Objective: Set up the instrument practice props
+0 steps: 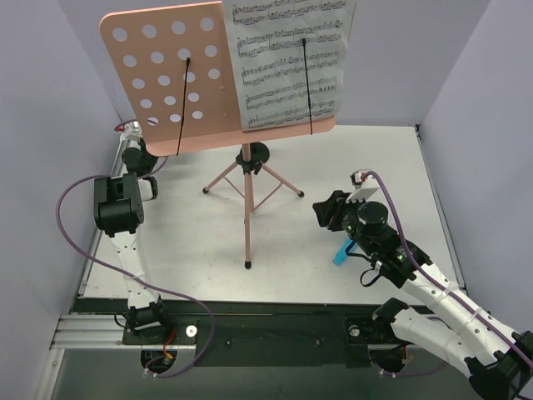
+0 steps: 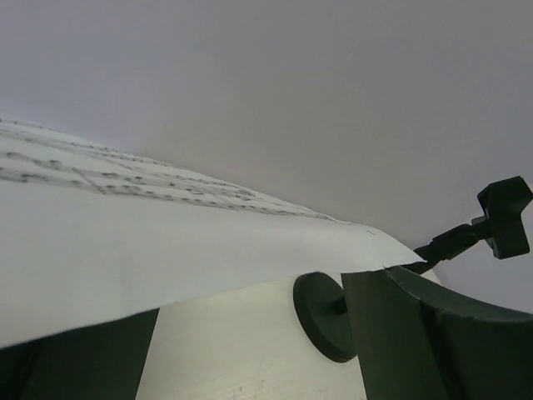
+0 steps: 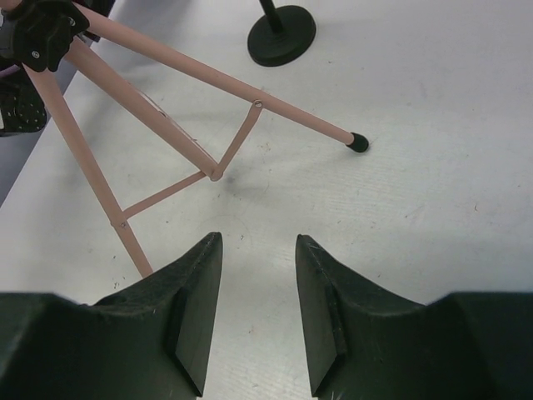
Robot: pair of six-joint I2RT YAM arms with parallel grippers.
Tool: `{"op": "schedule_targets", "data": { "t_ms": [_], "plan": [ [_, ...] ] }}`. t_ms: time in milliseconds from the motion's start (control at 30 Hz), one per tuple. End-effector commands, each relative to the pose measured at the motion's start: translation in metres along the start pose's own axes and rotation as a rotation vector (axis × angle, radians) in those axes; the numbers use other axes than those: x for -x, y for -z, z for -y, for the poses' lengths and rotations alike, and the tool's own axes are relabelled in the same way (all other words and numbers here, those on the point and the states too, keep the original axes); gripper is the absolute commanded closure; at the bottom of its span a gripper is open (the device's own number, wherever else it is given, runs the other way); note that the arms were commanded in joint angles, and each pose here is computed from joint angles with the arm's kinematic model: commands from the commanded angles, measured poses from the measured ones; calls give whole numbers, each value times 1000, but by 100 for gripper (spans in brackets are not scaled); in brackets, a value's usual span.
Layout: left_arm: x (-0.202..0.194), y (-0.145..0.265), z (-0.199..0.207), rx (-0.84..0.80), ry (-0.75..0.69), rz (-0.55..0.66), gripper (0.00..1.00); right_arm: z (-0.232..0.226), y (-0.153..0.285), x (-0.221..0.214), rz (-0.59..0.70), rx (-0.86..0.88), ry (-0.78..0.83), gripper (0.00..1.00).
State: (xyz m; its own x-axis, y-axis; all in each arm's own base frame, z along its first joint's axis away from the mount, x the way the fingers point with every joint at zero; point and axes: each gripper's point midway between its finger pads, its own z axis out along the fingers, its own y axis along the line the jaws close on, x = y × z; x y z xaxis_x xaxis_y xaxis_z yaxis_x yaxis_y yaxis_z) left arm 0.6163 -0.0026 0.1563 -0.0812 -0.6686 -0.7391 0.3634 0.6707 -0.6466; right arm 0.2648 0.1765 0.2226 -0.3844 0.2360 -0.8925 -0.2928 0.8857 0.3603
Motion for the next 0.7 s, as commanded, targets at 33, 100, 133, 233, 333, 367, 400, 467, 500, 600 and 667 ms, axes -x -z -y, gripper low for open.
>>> {"op": "schedule_targets", "data": {
  "t_ms": [33,100,133,233,333,367,400,467,500,600,667],
  "plan": [
    [5,20,18,-111,102,73,9,-8,3,10,47,37,-23,64],
    [3,26,12,-95,130,94,9,-8,3,10,51,35,-24,64],
    [1,29,10,-93,156,98,9,-8,3,11,53,37,-26,64],
    [5,40,9,-90,194,147,9,-9,4,11,52,39,-23,64],
    [4,49,9,-79,219,164,9,-9,4,11,51,42,-26,64],
    [4,51,9,-74,222,173,9,-9,4,10,51,46,-26,64],
    [2,54,9,-65,239,173,8,-10,5,10,50,47,-26,64],
    [2,60,9,-45,253,180,8,-10,6,11,53,52,-26,64],
    [3,61,8,-37,252,188,8,-10,6,10,52,50,-26,64],
    [6,68,11,-20,255,197,8,-9,8,10,56,50,-28,64],
    [11,71,13,-13,255,207,8,-9,9,10,58,51,-29,64]
  ]
}}
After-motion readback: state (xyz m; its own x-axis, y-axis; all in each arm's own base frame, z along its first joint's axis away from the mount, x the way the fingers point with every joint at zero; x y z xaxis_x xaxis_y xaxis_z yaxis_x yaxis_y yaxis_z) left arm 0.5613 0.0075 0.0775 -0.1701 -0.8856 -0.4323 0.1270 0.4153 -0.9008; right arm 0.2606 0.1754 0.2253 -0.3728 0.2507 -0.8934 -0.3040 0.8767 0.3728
